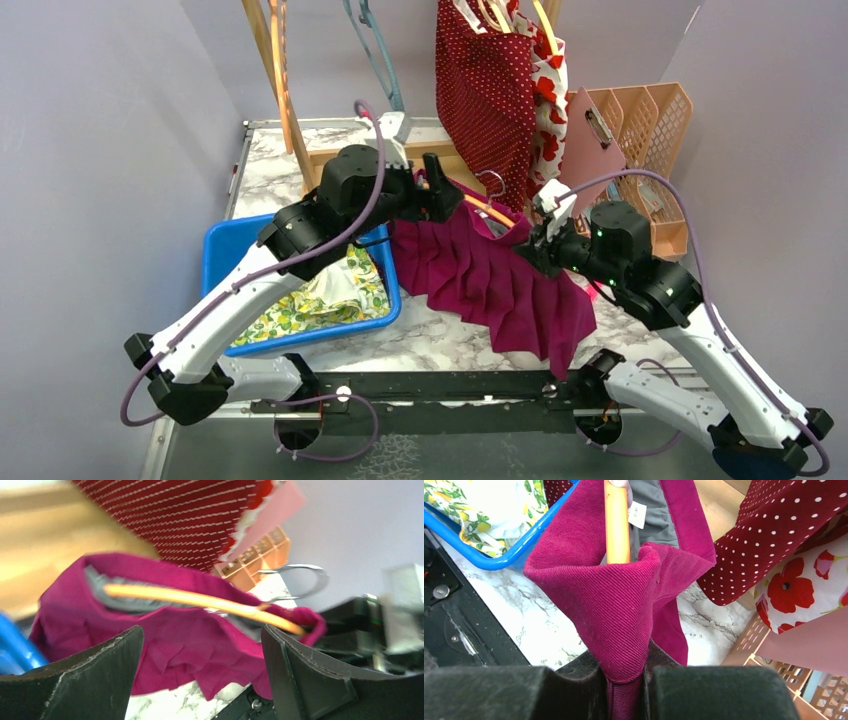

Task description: Remove the skirt from the hanger

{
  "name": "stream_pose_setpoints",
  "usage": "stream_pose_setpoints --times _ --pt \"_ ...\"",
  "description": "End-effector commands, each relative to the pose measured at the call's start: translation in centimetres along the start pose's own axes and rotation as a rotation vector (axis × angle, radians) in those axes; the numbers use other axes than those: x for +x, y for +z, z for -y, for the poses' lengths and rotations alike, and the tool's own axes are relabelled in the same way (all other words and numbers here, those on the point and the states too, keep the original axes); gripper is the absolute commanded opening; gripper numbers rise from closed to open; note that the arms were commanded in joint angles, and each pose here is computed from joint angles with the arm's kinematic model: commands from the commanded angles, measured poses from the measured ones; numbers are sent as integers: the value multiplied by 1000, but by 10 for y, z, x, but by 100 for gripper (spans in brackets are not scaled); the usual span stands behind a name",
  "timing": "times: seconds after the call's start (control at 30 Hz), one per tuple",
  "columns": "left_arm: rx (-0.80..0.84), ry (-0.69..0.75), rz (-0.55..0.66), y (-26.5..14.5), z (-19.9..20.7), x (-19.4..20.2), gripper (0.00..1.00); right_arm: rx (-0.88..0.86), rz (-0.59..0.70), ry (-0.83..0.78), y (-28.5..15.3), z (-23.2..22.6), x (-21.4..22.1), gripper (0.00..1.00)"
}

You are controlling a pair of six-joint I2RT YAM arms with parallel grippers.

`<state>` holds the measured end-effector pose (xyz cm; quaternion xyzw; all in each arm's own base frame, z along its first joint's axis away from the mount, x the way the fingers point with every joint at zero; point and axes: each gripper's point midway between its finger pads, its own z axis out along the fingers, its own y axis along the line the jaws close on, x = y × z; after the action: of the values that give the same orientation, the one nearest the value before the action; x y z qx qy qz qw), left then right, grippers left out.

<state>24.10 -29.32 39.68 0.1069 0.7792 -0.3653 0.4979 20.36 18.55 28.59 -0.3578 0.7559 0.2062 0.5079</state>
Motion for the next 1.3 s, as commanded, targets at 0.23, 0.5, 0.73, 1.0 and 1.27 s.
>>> stream_pose_setpoints --times 0.23,0.5,0.73,1.0,1.27 --pt "-261 -255 -133 12 -94 19 85 -65 200 -73 -34 -15 -42 1" --pt "-362 -191 -177 25 -126 36 59 -29 268 -82 -54 -12 -53 1" --pt "-519 -179 -140 10 -175 42 12 -3 334 -63 -74 -12 -59 1" --pt "-505 -237 -105 7 -183 49 0 134 429 68 -94 8 -67 1" --pt "-565 -382 5 -5 -192 53 0 179 475 116 -102 14 -67 1"
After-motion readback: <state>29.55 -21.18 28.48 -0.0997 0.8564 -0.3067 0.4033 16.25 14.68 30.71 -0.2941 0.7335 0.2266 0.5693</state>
